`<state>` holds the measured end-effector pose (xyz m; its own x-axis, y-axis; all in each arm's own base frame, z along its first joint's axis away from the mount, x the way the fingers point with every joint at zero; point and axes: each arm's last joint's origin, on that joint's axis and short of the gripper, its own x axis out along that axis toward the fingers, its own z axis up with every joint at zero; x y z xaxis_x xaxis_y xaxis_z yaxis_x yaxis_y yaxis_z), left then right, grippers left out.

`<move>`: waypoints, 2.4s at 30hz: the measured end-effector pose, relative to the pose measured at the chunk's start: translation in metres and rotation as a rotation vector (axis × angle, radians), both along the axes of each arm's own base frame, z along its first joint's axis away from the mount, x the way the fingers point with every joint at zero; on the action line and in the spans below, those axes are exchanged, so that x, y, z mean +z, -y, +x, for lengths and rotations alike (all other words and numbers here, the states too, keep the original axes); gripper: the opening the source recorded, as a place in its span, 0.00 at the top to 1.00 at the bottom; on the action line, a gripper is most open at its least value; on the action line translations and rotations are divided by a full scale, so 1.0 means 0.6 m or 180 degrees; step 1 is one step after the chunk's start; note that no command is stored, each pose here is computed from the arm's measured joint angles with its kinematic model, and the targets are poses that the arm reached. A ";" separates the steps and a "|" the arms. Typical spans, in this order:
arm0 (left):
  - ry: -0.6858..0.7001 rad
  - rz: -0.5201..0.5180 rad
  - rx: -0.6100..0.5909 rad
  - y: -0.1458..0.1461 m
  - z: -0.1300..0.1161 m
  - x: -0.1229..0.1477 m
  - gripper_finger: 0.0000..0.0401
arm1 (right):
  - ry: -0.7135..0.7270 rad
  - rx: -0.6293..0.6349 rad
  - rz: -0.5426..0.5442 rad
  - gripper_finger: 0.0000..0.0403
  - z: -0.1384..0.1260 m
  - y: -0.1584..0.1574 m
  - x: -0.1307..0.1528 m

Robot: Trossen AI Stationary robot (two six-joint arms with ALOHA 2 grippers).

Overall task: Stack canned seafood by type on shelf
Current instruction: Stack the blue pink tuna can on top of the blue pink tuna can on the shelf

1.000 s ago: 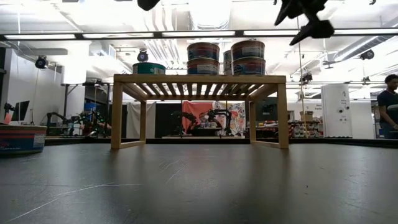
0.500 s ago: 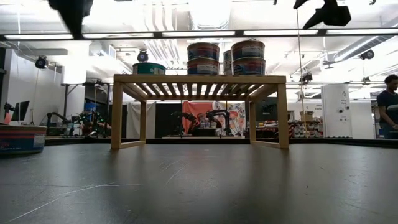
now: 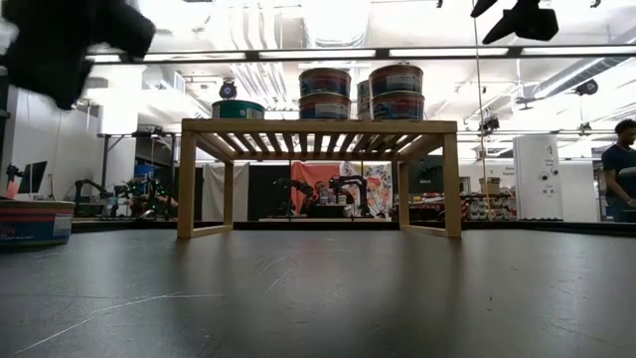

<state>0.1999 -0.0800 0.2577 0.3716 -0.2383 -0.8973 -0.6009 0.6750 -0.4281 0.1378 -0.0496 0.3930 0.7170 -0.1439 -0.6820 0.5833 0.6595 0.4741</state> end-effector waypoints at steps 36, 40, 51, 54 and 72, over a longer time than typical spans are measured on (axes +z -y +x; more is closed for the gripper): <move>-0.1408 0.0894 0.1008 -0.005 0.024 -0.129 1.00 | -0.0248 -0.0061 -0.0081 0.49 0.052 0.023 -0.022; -0.0984 0.0631 0.1054 0.004 0.049 -0.125 1.00 | -0.0248 -0.0061 -0.0081 0.50 0.052 0.023 -0.022; -0.0320 0.0426 0.1030 0.039 0.140 -0.138 1.00 | -0.0246 -0.0061 -0.0081 0.50 0.052 0.023 -0.021; -0.0239 0.0489 0.0768 0.056 0.181 -0.135 1.00 | -0.0236 -0.0062 -0.0085 0.50 0.050 0.022 -0.021; 0.0042 0.0534 0.0087 0.098 0.291 -0.121 1.00 | -0.0240 0.0000 0.0052 0.51 0.033 0.001 -0.017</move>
